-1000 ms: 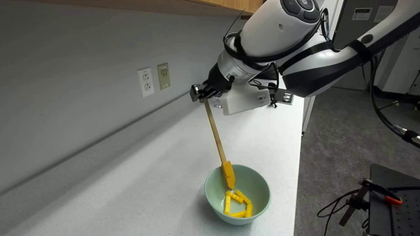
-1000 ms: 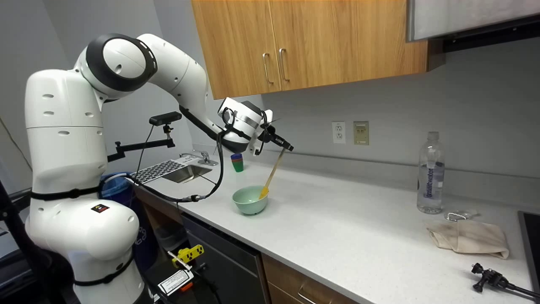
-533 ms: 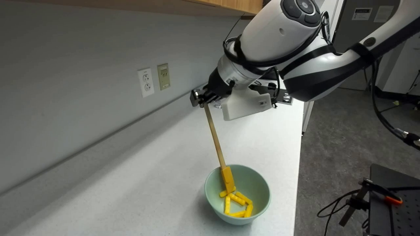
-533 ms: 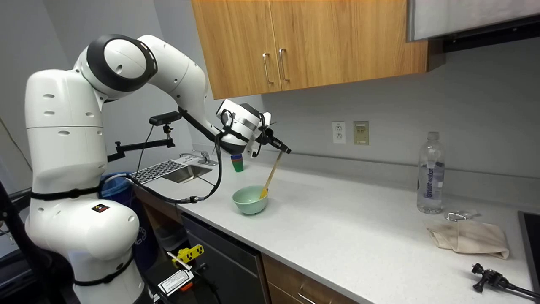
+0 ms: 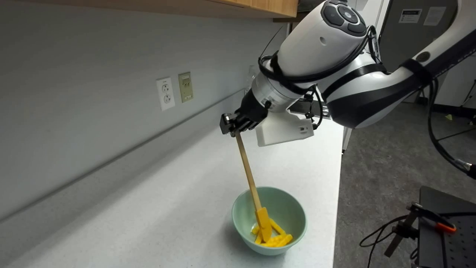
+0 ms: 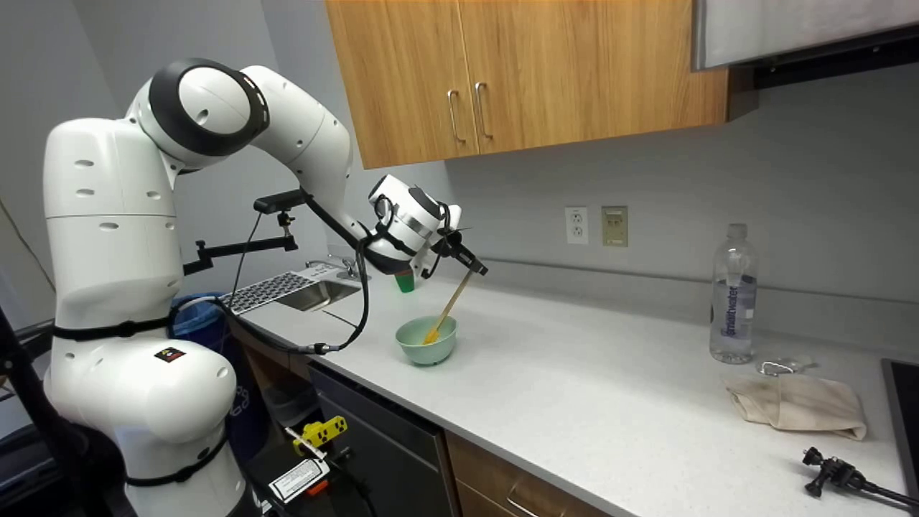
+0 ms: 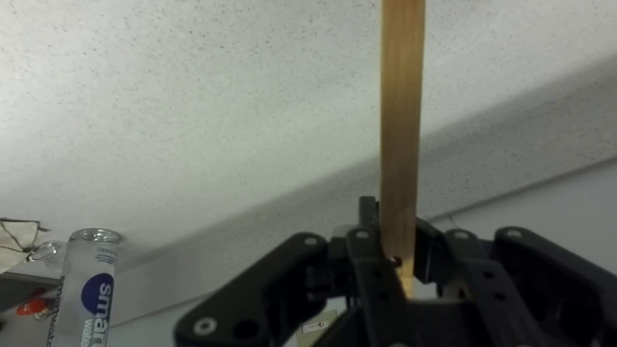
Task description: Mix in the bowl with the spatula
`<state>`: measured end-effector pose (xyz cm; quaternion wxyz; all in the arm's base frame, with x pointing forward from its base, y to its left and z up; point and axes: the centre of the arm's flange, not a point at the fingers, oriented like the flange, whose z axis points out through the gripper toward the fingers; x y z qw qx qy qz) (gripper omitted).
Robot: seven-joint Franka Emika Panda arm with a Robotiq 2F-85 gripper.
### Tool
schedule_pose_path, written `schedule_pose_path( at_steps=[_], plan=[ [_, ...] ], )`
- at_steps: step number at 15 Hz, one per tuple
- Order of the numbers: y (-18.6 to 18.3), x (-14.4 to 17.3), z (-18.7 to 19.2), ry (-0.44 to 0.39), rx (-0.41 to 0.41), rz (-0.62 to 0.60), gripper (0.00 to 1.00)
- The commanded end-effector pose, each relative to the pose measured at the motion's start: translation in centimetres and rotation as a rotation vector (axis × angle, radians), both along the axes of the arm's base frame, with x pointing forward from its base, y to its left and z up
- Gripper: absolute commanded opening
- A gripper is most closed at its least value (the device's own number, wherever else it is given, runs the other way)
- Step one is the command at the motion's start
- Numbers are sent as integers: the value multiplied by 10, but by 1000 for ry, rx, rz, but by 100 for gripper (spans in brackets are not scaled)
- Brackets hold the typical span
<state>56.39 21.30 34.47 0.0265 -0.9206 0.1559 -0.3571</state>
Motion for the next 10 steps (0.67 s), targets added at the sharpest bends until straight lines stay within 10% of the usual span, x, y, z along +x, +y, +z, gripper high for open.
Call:
schedule_pose_path(
  at_steps=[1, 10],
  plan=[
    [-6, 2, 7, -39, -13, -6, 2],
    [2, 3, 26, -146, -100, -2, 2]
  ],
)
